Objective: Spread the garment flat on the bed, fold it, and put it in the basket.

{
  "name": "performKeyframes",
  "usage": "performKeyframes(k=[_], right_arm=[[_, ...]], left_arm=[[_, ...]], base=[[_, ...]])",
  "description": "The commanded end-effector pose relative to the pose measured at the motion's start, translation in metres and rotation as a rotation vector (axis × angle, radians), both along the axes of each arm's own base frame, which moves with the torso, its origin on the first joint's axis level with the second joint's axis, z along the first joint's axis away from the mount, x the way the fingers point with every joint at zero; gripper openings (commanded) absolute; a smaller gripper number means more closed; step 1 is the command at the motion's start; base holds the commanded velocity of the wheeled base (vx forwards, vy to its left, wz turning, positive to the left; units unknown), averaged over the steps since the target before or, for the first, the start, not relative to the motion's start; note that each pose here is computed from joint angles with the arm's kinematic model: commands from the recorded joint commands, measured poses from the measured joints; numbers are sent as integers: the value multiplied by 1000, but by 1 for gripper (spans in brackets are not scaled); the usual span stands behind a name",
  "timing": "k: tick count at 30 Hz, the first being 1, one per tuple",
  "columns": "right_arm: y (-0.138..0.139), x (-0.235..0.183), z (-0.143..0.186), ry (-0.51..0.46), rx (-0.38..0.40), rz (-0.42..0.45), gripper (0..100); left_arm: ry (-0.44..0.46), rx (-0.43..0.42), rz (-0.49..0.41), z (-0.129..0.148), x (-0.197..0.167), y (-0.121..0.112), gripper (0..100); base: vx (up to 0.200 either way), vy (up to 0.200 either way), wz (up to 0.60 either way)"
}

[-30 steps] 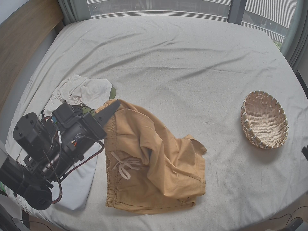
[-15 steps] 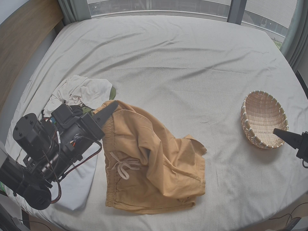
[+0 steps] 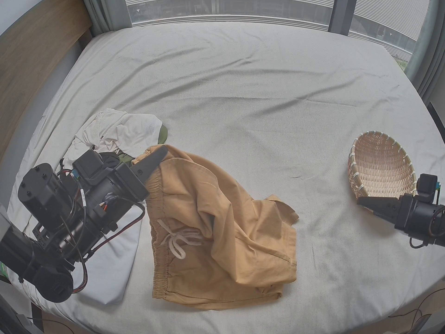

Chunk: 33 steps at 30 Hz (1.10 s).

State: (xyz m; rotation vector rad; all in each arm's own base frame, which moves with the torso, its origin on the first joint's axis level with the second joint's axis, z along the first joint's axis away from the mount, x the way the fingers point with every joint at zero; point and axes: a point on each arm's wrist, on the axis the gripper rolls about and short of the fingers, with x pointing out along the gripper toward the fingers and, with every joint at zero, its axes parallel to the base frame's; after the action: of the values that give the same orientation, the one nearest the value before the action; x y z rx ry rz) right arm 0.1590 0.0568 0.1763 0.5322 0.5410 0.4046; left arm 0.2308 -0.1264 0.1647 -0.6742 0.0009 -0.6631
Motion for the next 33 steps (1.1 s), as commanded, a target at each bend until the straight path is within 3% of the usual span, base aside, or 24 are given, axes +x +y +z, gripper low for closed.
performKeyframes(k=[1, 16, 26, 33], right_arm=[[8, 7, -16, 86, -15, 25, 100], [40, 34, -84, 328, -1, 59, 100], [61, 47, -119, 386, 56, 60, 100], [65, 52, -138, 405, 55, 60, 100]], left_arm=[[0, 0, 4, 0, 0, 1, 0], [11, 7, 12, -3, 0, 4, 0], [11, 7, 14, -3, 0, 4, 0], [14, 9, 14, -4, 0, 4, 0]], base=[[0, 0, 0], [0, 0, 0], [0, 0, 0], [0, 0, 0]])
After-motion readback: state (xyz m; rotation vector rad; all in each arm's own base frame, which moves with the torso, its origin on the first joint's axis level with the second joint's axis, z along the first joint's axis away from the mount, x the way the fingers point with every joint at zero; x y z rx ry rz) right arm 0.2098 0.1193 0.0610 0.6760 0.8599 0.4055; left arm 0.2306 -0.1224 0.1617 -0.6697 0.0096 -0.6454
